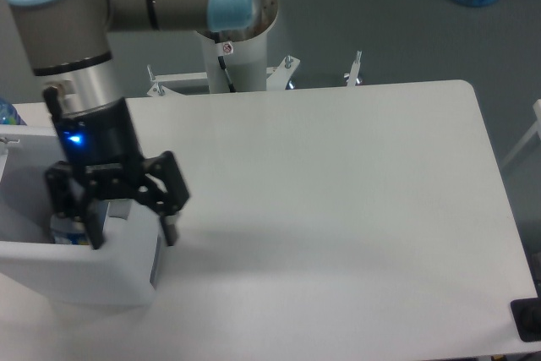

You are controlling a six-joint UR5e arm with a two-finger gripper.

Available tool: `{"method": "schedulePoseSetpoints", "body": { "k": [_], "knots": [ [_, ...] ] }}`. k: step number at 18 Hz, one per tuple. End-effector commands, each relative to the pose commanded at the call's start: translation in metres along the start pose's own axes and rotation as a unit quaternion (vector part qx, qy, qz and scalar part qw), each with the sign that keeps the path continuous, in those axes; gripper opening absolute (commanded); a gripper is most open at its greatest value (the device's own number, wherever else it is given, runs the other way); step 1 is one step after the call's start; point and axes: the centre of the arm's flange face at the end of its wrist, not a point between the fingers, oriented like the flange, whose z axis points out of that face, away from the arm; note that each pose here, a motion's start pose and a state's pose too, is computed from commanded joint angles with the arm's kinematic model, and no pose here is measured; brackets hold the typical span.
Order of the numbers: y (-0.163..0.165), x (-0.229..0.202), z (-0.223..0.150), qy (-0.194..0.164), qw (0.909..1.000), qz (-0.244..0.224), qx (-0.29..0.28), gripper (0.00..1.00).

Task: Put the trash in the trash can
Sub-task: 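Open the gripper to release the bottle and raise it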

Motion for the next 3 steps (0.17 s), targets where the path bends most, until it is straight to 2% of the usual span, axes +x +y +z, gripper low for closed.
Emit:
{"method": "schedulePoseSetpoints", "body": {
  "k": [3],
  "knots": [
    [0.0092,-0.0100,-0.0141,0.000,0.9999,0.011,-0.007,1.00]
  ]
}}
